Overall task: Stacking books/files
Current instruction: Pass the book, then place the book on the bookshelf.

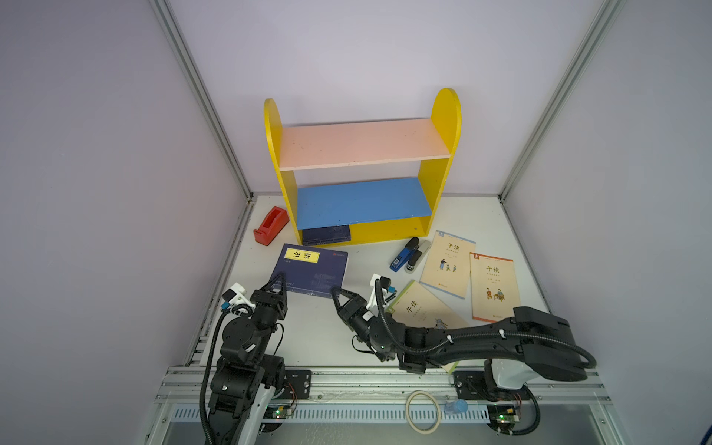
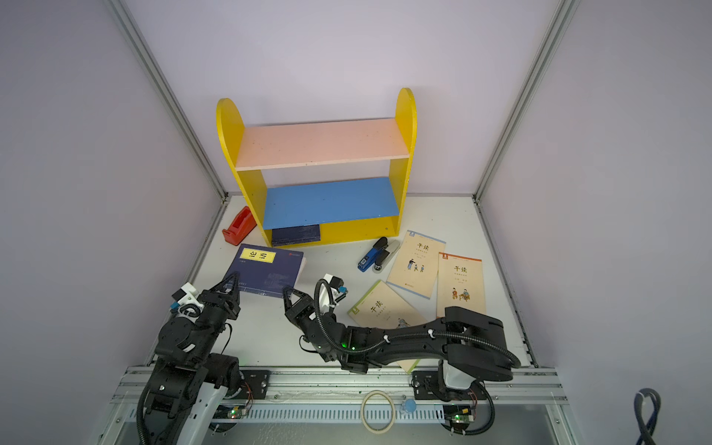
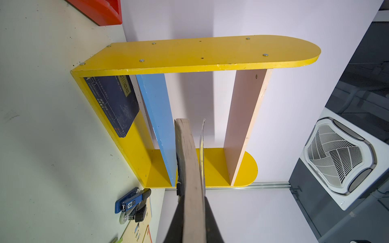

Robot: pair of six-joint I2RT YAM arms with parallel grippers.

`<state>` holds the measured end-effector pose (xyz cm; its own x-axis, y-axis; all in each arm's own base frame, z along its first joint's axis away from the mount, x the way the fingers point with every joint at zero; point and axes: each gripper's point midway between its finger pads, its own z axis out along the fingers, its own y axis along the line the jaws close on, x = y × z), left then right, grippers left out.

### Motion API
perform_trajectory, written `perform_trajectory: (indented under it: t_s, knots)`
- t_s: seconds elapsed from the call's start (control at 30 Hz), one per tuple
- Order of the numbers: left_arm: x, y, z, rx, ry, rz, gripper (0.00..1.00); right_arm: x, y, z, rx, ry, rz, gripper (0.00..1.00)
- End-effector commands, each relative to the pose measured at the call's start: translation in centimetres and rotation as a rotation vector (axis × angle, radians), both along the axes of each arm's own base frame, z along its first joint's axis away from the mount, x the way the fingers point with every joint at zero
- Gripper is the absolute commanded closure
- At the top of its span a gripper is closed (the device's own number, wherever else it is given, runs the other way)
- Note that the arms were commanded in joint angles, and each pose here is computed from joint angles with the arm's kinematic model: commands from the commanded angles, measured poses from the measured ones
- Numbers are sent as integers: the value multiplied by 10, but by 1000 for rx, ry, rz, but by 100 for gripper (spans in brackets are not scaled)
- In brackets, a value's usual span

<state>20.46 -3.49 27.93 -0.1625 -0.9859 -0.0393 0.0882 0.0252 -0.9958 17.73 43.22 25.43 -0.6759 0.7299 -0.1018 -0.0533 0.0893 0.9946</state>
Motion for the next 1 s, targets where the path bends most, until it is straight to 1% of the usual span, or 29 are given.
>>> perform_trajectory:
  t_s: [0.0,0.03,0.13,0.27,0.37,0.43,0.53,0.63,0.7,0.73,0.8,0.87,0.9,0.97]
  knots:
    - [-2,-3,10,13,-40,-20,100,2,0,15,57,-16,-2,95]
    - [-2,-3,9,12,-39,-19,100,2,2,15,58,-17,5,99]
    - [-2,-3,8,16,-30,-19,99,1,4,14,65,-17,23,100]
    - [-4,1,-4,31,31,1,59,3,-2,10,56,-15,44,100]
    - [-4,7,-12,70,78,37,37,9,-15,3,9,-29,52,100]
    - [-2,14,-19,111,132,77,29,16,-26,-1,-39,-70,66,100]
    - [5,24,-33,194,248,136,19,28,-46,-3,-83,-154,112,100]
    - [26,27,-35,304,334,140,12,45,-75,-21,-129,-114,111,100]
    - [43,31,-41,366,426,136,11,53,-90,-22,-150,-136,122,100]
    - [51,35,-44,383,470,135,10,55,-95,-19,-163,-155,133,100]
    - [67,43,-54,383,539,121,10,61,-103,-18,-232,-152,152,100]
    - [82,48,-68,353,544,93,12,65,-107,-20,-290,-148,185,100]
    - [87,50,-73,353,525,80,13,67,-108,-19,-286,-157,200,100]
    - [90,54,-83,372,504,88,13,74,-113,-21,-261,-174,219,100]
